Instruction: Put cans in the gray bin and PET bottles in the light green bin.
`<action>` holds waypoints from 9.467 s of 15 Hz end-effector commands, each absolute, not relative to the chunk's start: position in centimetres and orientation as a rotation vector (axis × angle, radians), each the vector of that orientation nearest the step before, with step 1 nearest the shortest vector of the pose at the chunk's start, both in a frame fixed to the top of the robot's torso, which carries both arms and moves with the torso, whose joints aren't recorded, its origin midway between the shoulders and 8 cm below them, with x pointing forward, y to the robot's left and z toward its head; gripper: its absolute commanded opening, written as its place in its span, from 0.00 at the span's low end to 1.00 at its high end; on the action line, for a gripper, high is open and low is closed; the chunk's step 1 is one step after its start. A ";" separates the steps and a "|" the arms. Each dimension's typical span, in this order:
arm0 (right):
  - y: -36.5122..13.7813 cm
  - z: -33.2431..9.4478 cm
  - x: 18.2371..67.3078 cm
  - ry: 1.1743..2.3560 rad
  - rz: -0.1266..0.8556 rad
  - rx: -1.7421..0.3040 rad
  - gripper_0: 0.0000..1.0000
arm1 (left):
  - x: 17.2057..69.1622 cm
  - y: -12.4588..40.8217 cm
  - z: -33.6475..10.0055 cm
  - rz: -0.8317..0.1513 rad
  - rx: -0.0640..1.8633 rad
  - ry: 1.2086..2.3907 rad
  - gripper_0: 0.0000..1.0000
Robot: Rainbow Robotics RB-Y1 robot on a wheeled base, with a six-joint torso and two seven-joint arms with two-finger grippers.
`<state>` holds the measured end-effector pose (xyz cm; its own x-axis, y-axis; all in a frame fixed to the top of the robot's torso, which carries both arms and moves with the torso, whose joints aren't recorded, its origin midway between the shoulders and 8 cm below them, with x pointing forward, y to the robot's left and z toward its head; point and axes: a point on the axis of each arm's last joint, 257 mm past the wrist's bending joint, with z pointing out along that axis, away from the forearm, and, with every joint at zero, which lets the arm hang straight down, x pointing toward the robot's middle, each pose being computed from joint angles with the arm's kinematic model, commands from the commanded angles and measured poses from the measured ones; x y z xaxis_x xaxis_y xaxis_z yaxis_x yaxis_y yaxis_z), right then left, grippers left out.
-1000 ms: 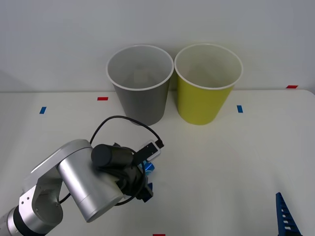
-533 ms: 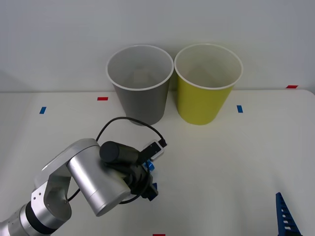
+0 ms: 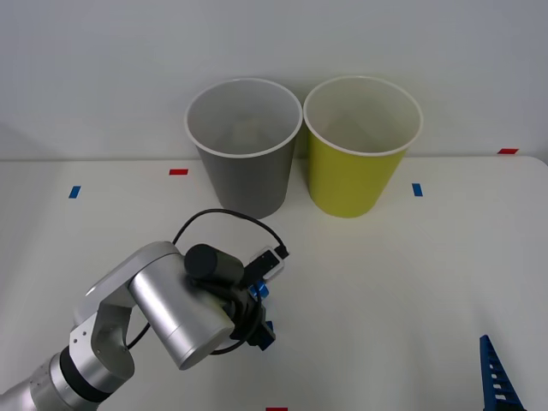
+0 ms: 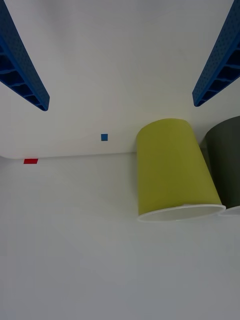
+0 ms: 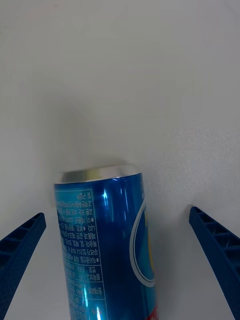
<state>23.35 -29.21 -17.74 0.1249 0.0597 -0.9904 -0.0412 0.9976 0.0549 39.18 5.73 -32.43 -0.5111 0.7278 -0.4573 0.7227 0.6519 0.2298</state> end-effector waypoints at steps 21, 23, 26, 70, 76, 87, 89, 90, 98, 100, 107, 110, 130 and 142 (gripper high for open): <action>-29.2 -17.7 23.4 1.444 0.073 0.015 1.00 | 38.3 7.1 -26.9 0.034 1.058 2.250 0.00; -29.2 -17.7 23.4 1.444 0.073 0.015 1.00 | 37.5 7.5 -24.7 0.038 1.033 2.189 0.00; -29.2 -17.7 23.4 1.444 0.073 0.015 1.00 | 36.2 7.9 -20.9 0.002 0.975 2.112 0.00; -29.2 -17.7 23.4 1.444 0.073 0.015 1.00 | 52.1 8.7 11.8 -0.368 0.466 1.405 0.00; -29.2 -17.7 23.4 1.444 0.073 0.015 1.00 | 55.5 5.6 10.5 -0.431 0.439 1.360 0.00; -29.2 -17.7 23.4 1.444 0.073 0.015 1.00 | 59.3 5.4 7.3 -0.361 0.392 1.352 0.00; -29.2 -17.7 23.4 1.444 0.073 0.015 1.00 | 59.2 5.3 7.6 -0.370 0.387 1.345 0.00; -29.2 -17.7 23.4 1.444 0.073 0.015 1.00 | 59.2 5.2 7.5 -0.378 0.384 1.347 0.00; -29.2 -17.7 23.4 1.444 0.073 0.015 1.00 | 59.5 5.4 7.0 -0.379 0.380 1.360 1.00; -29.2 -17.7 23.4 1.444 0.073 0.015 1.00 | 59.5 5.5 7.1 -0.378 0.380 1.357 1.00; -29.2 -17.7 23.4 1.444 0.073 0.015 1.00 | 58.5 5.8 6.7 -0.416 0.376 1.356 1.00; -29.2 -17.7 23.4 1.444 0.073 0.015 1.00 | 56.3 6.8 6.0 -0.414 0.374 1.340 1.00; -29.2 -17.7 23.4 1.444 0.073 0.015 1.00 | 38.3 18.8 -4.9 -0.262 0.280 1.552 1.00; -29.2 -17.7 23.4 1.444 0.073 0.015 1.00 | 35.2 23.5 -9.3 -0.027 0.179 1.440 1.00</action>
<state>23.35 -29.21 -17.74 0.1249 0.0597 -0.9904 -0.0412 0.9976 0.0549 36.30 23.32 -6.97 0.1495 0.0682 -0.9864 0.1488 0.9847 0.0906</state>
